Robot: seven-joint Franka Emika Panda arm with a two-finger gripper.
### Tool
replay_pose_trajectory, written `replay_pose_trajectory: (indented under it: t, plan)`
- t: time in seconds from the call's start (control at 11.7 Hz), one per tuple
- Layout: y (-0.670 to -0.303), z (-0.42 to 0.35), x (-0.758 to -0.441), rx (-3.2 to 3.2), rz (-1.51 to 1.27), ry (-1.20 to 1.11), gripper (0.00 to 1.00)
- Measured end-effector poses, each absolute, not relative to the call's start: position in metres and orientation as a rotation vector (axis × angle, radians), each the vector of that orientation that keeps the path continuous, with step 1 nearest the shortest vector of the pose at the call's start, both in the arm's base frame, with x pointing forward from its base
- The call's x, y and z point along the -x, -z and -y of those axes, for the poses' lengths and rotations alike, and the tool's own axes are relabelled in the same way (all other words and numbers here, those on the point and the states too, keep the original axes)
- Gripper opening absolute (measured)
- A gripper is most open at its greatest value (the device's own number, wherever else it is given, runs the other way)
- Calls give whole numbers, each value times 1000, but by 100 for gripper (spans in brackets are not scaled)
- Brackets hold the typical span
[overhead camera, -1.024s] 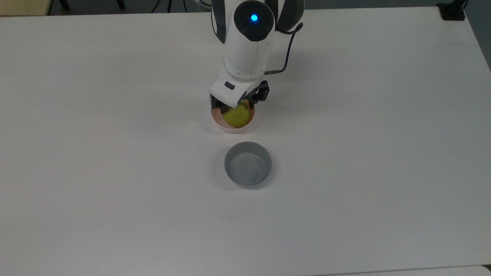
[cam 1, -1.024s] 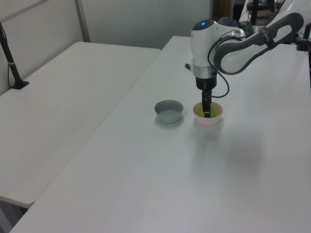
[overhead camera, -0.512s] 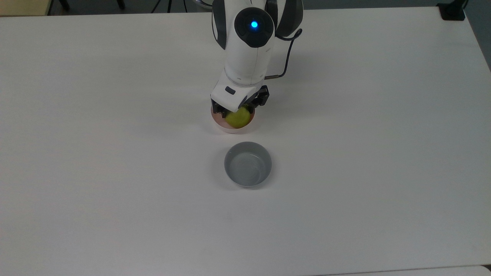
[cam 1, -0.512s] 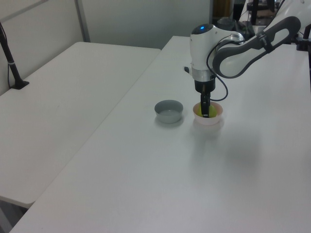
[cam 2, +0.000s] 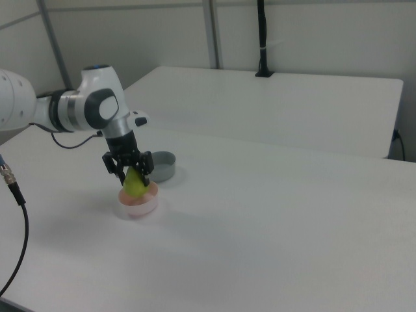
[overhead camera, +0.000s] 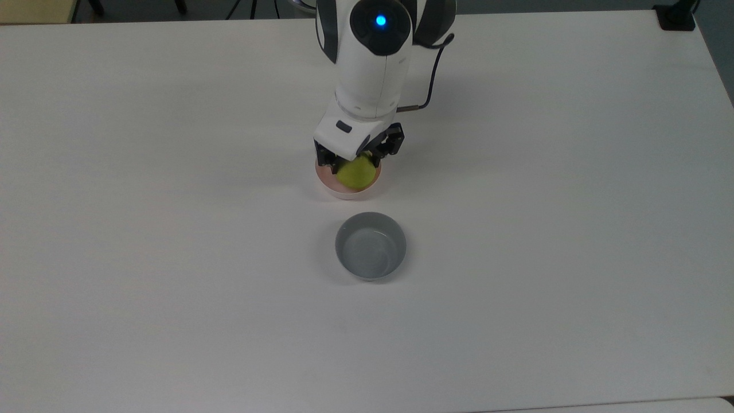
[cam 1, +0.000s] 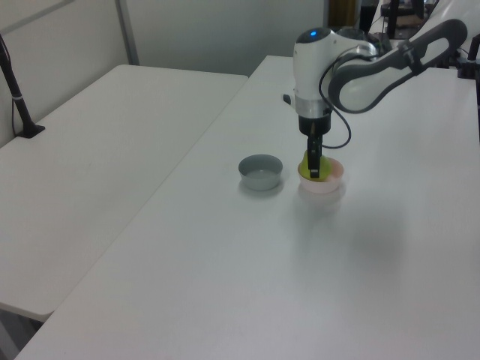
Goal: Pick up a pear from the bowl
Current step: 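Lift the green pear out of the pink bowl, then lower the pear onto the table beside the pink bowl and release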
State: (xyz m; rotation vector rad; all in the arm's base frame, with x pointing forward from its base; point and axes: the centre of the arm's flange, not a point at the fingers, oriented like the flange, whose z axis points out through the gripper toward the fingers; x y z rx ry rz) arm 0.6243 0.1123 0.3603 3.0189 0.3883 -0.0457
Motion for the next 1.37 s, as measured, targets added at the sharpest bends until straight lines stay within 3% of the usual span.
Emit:
replay_pose_trajectory:
  t: [0.34,0.51,1.11,1.37]
  plan:
    - [-447,-110,-625,-3027,-346,22,75]
    - [-473,-97,-623,-3031,-306,-2,75]
    - [-460,50,-635,-3017,-70,23,75]
    - [-409,74,-644,-3014,-41,41,75]
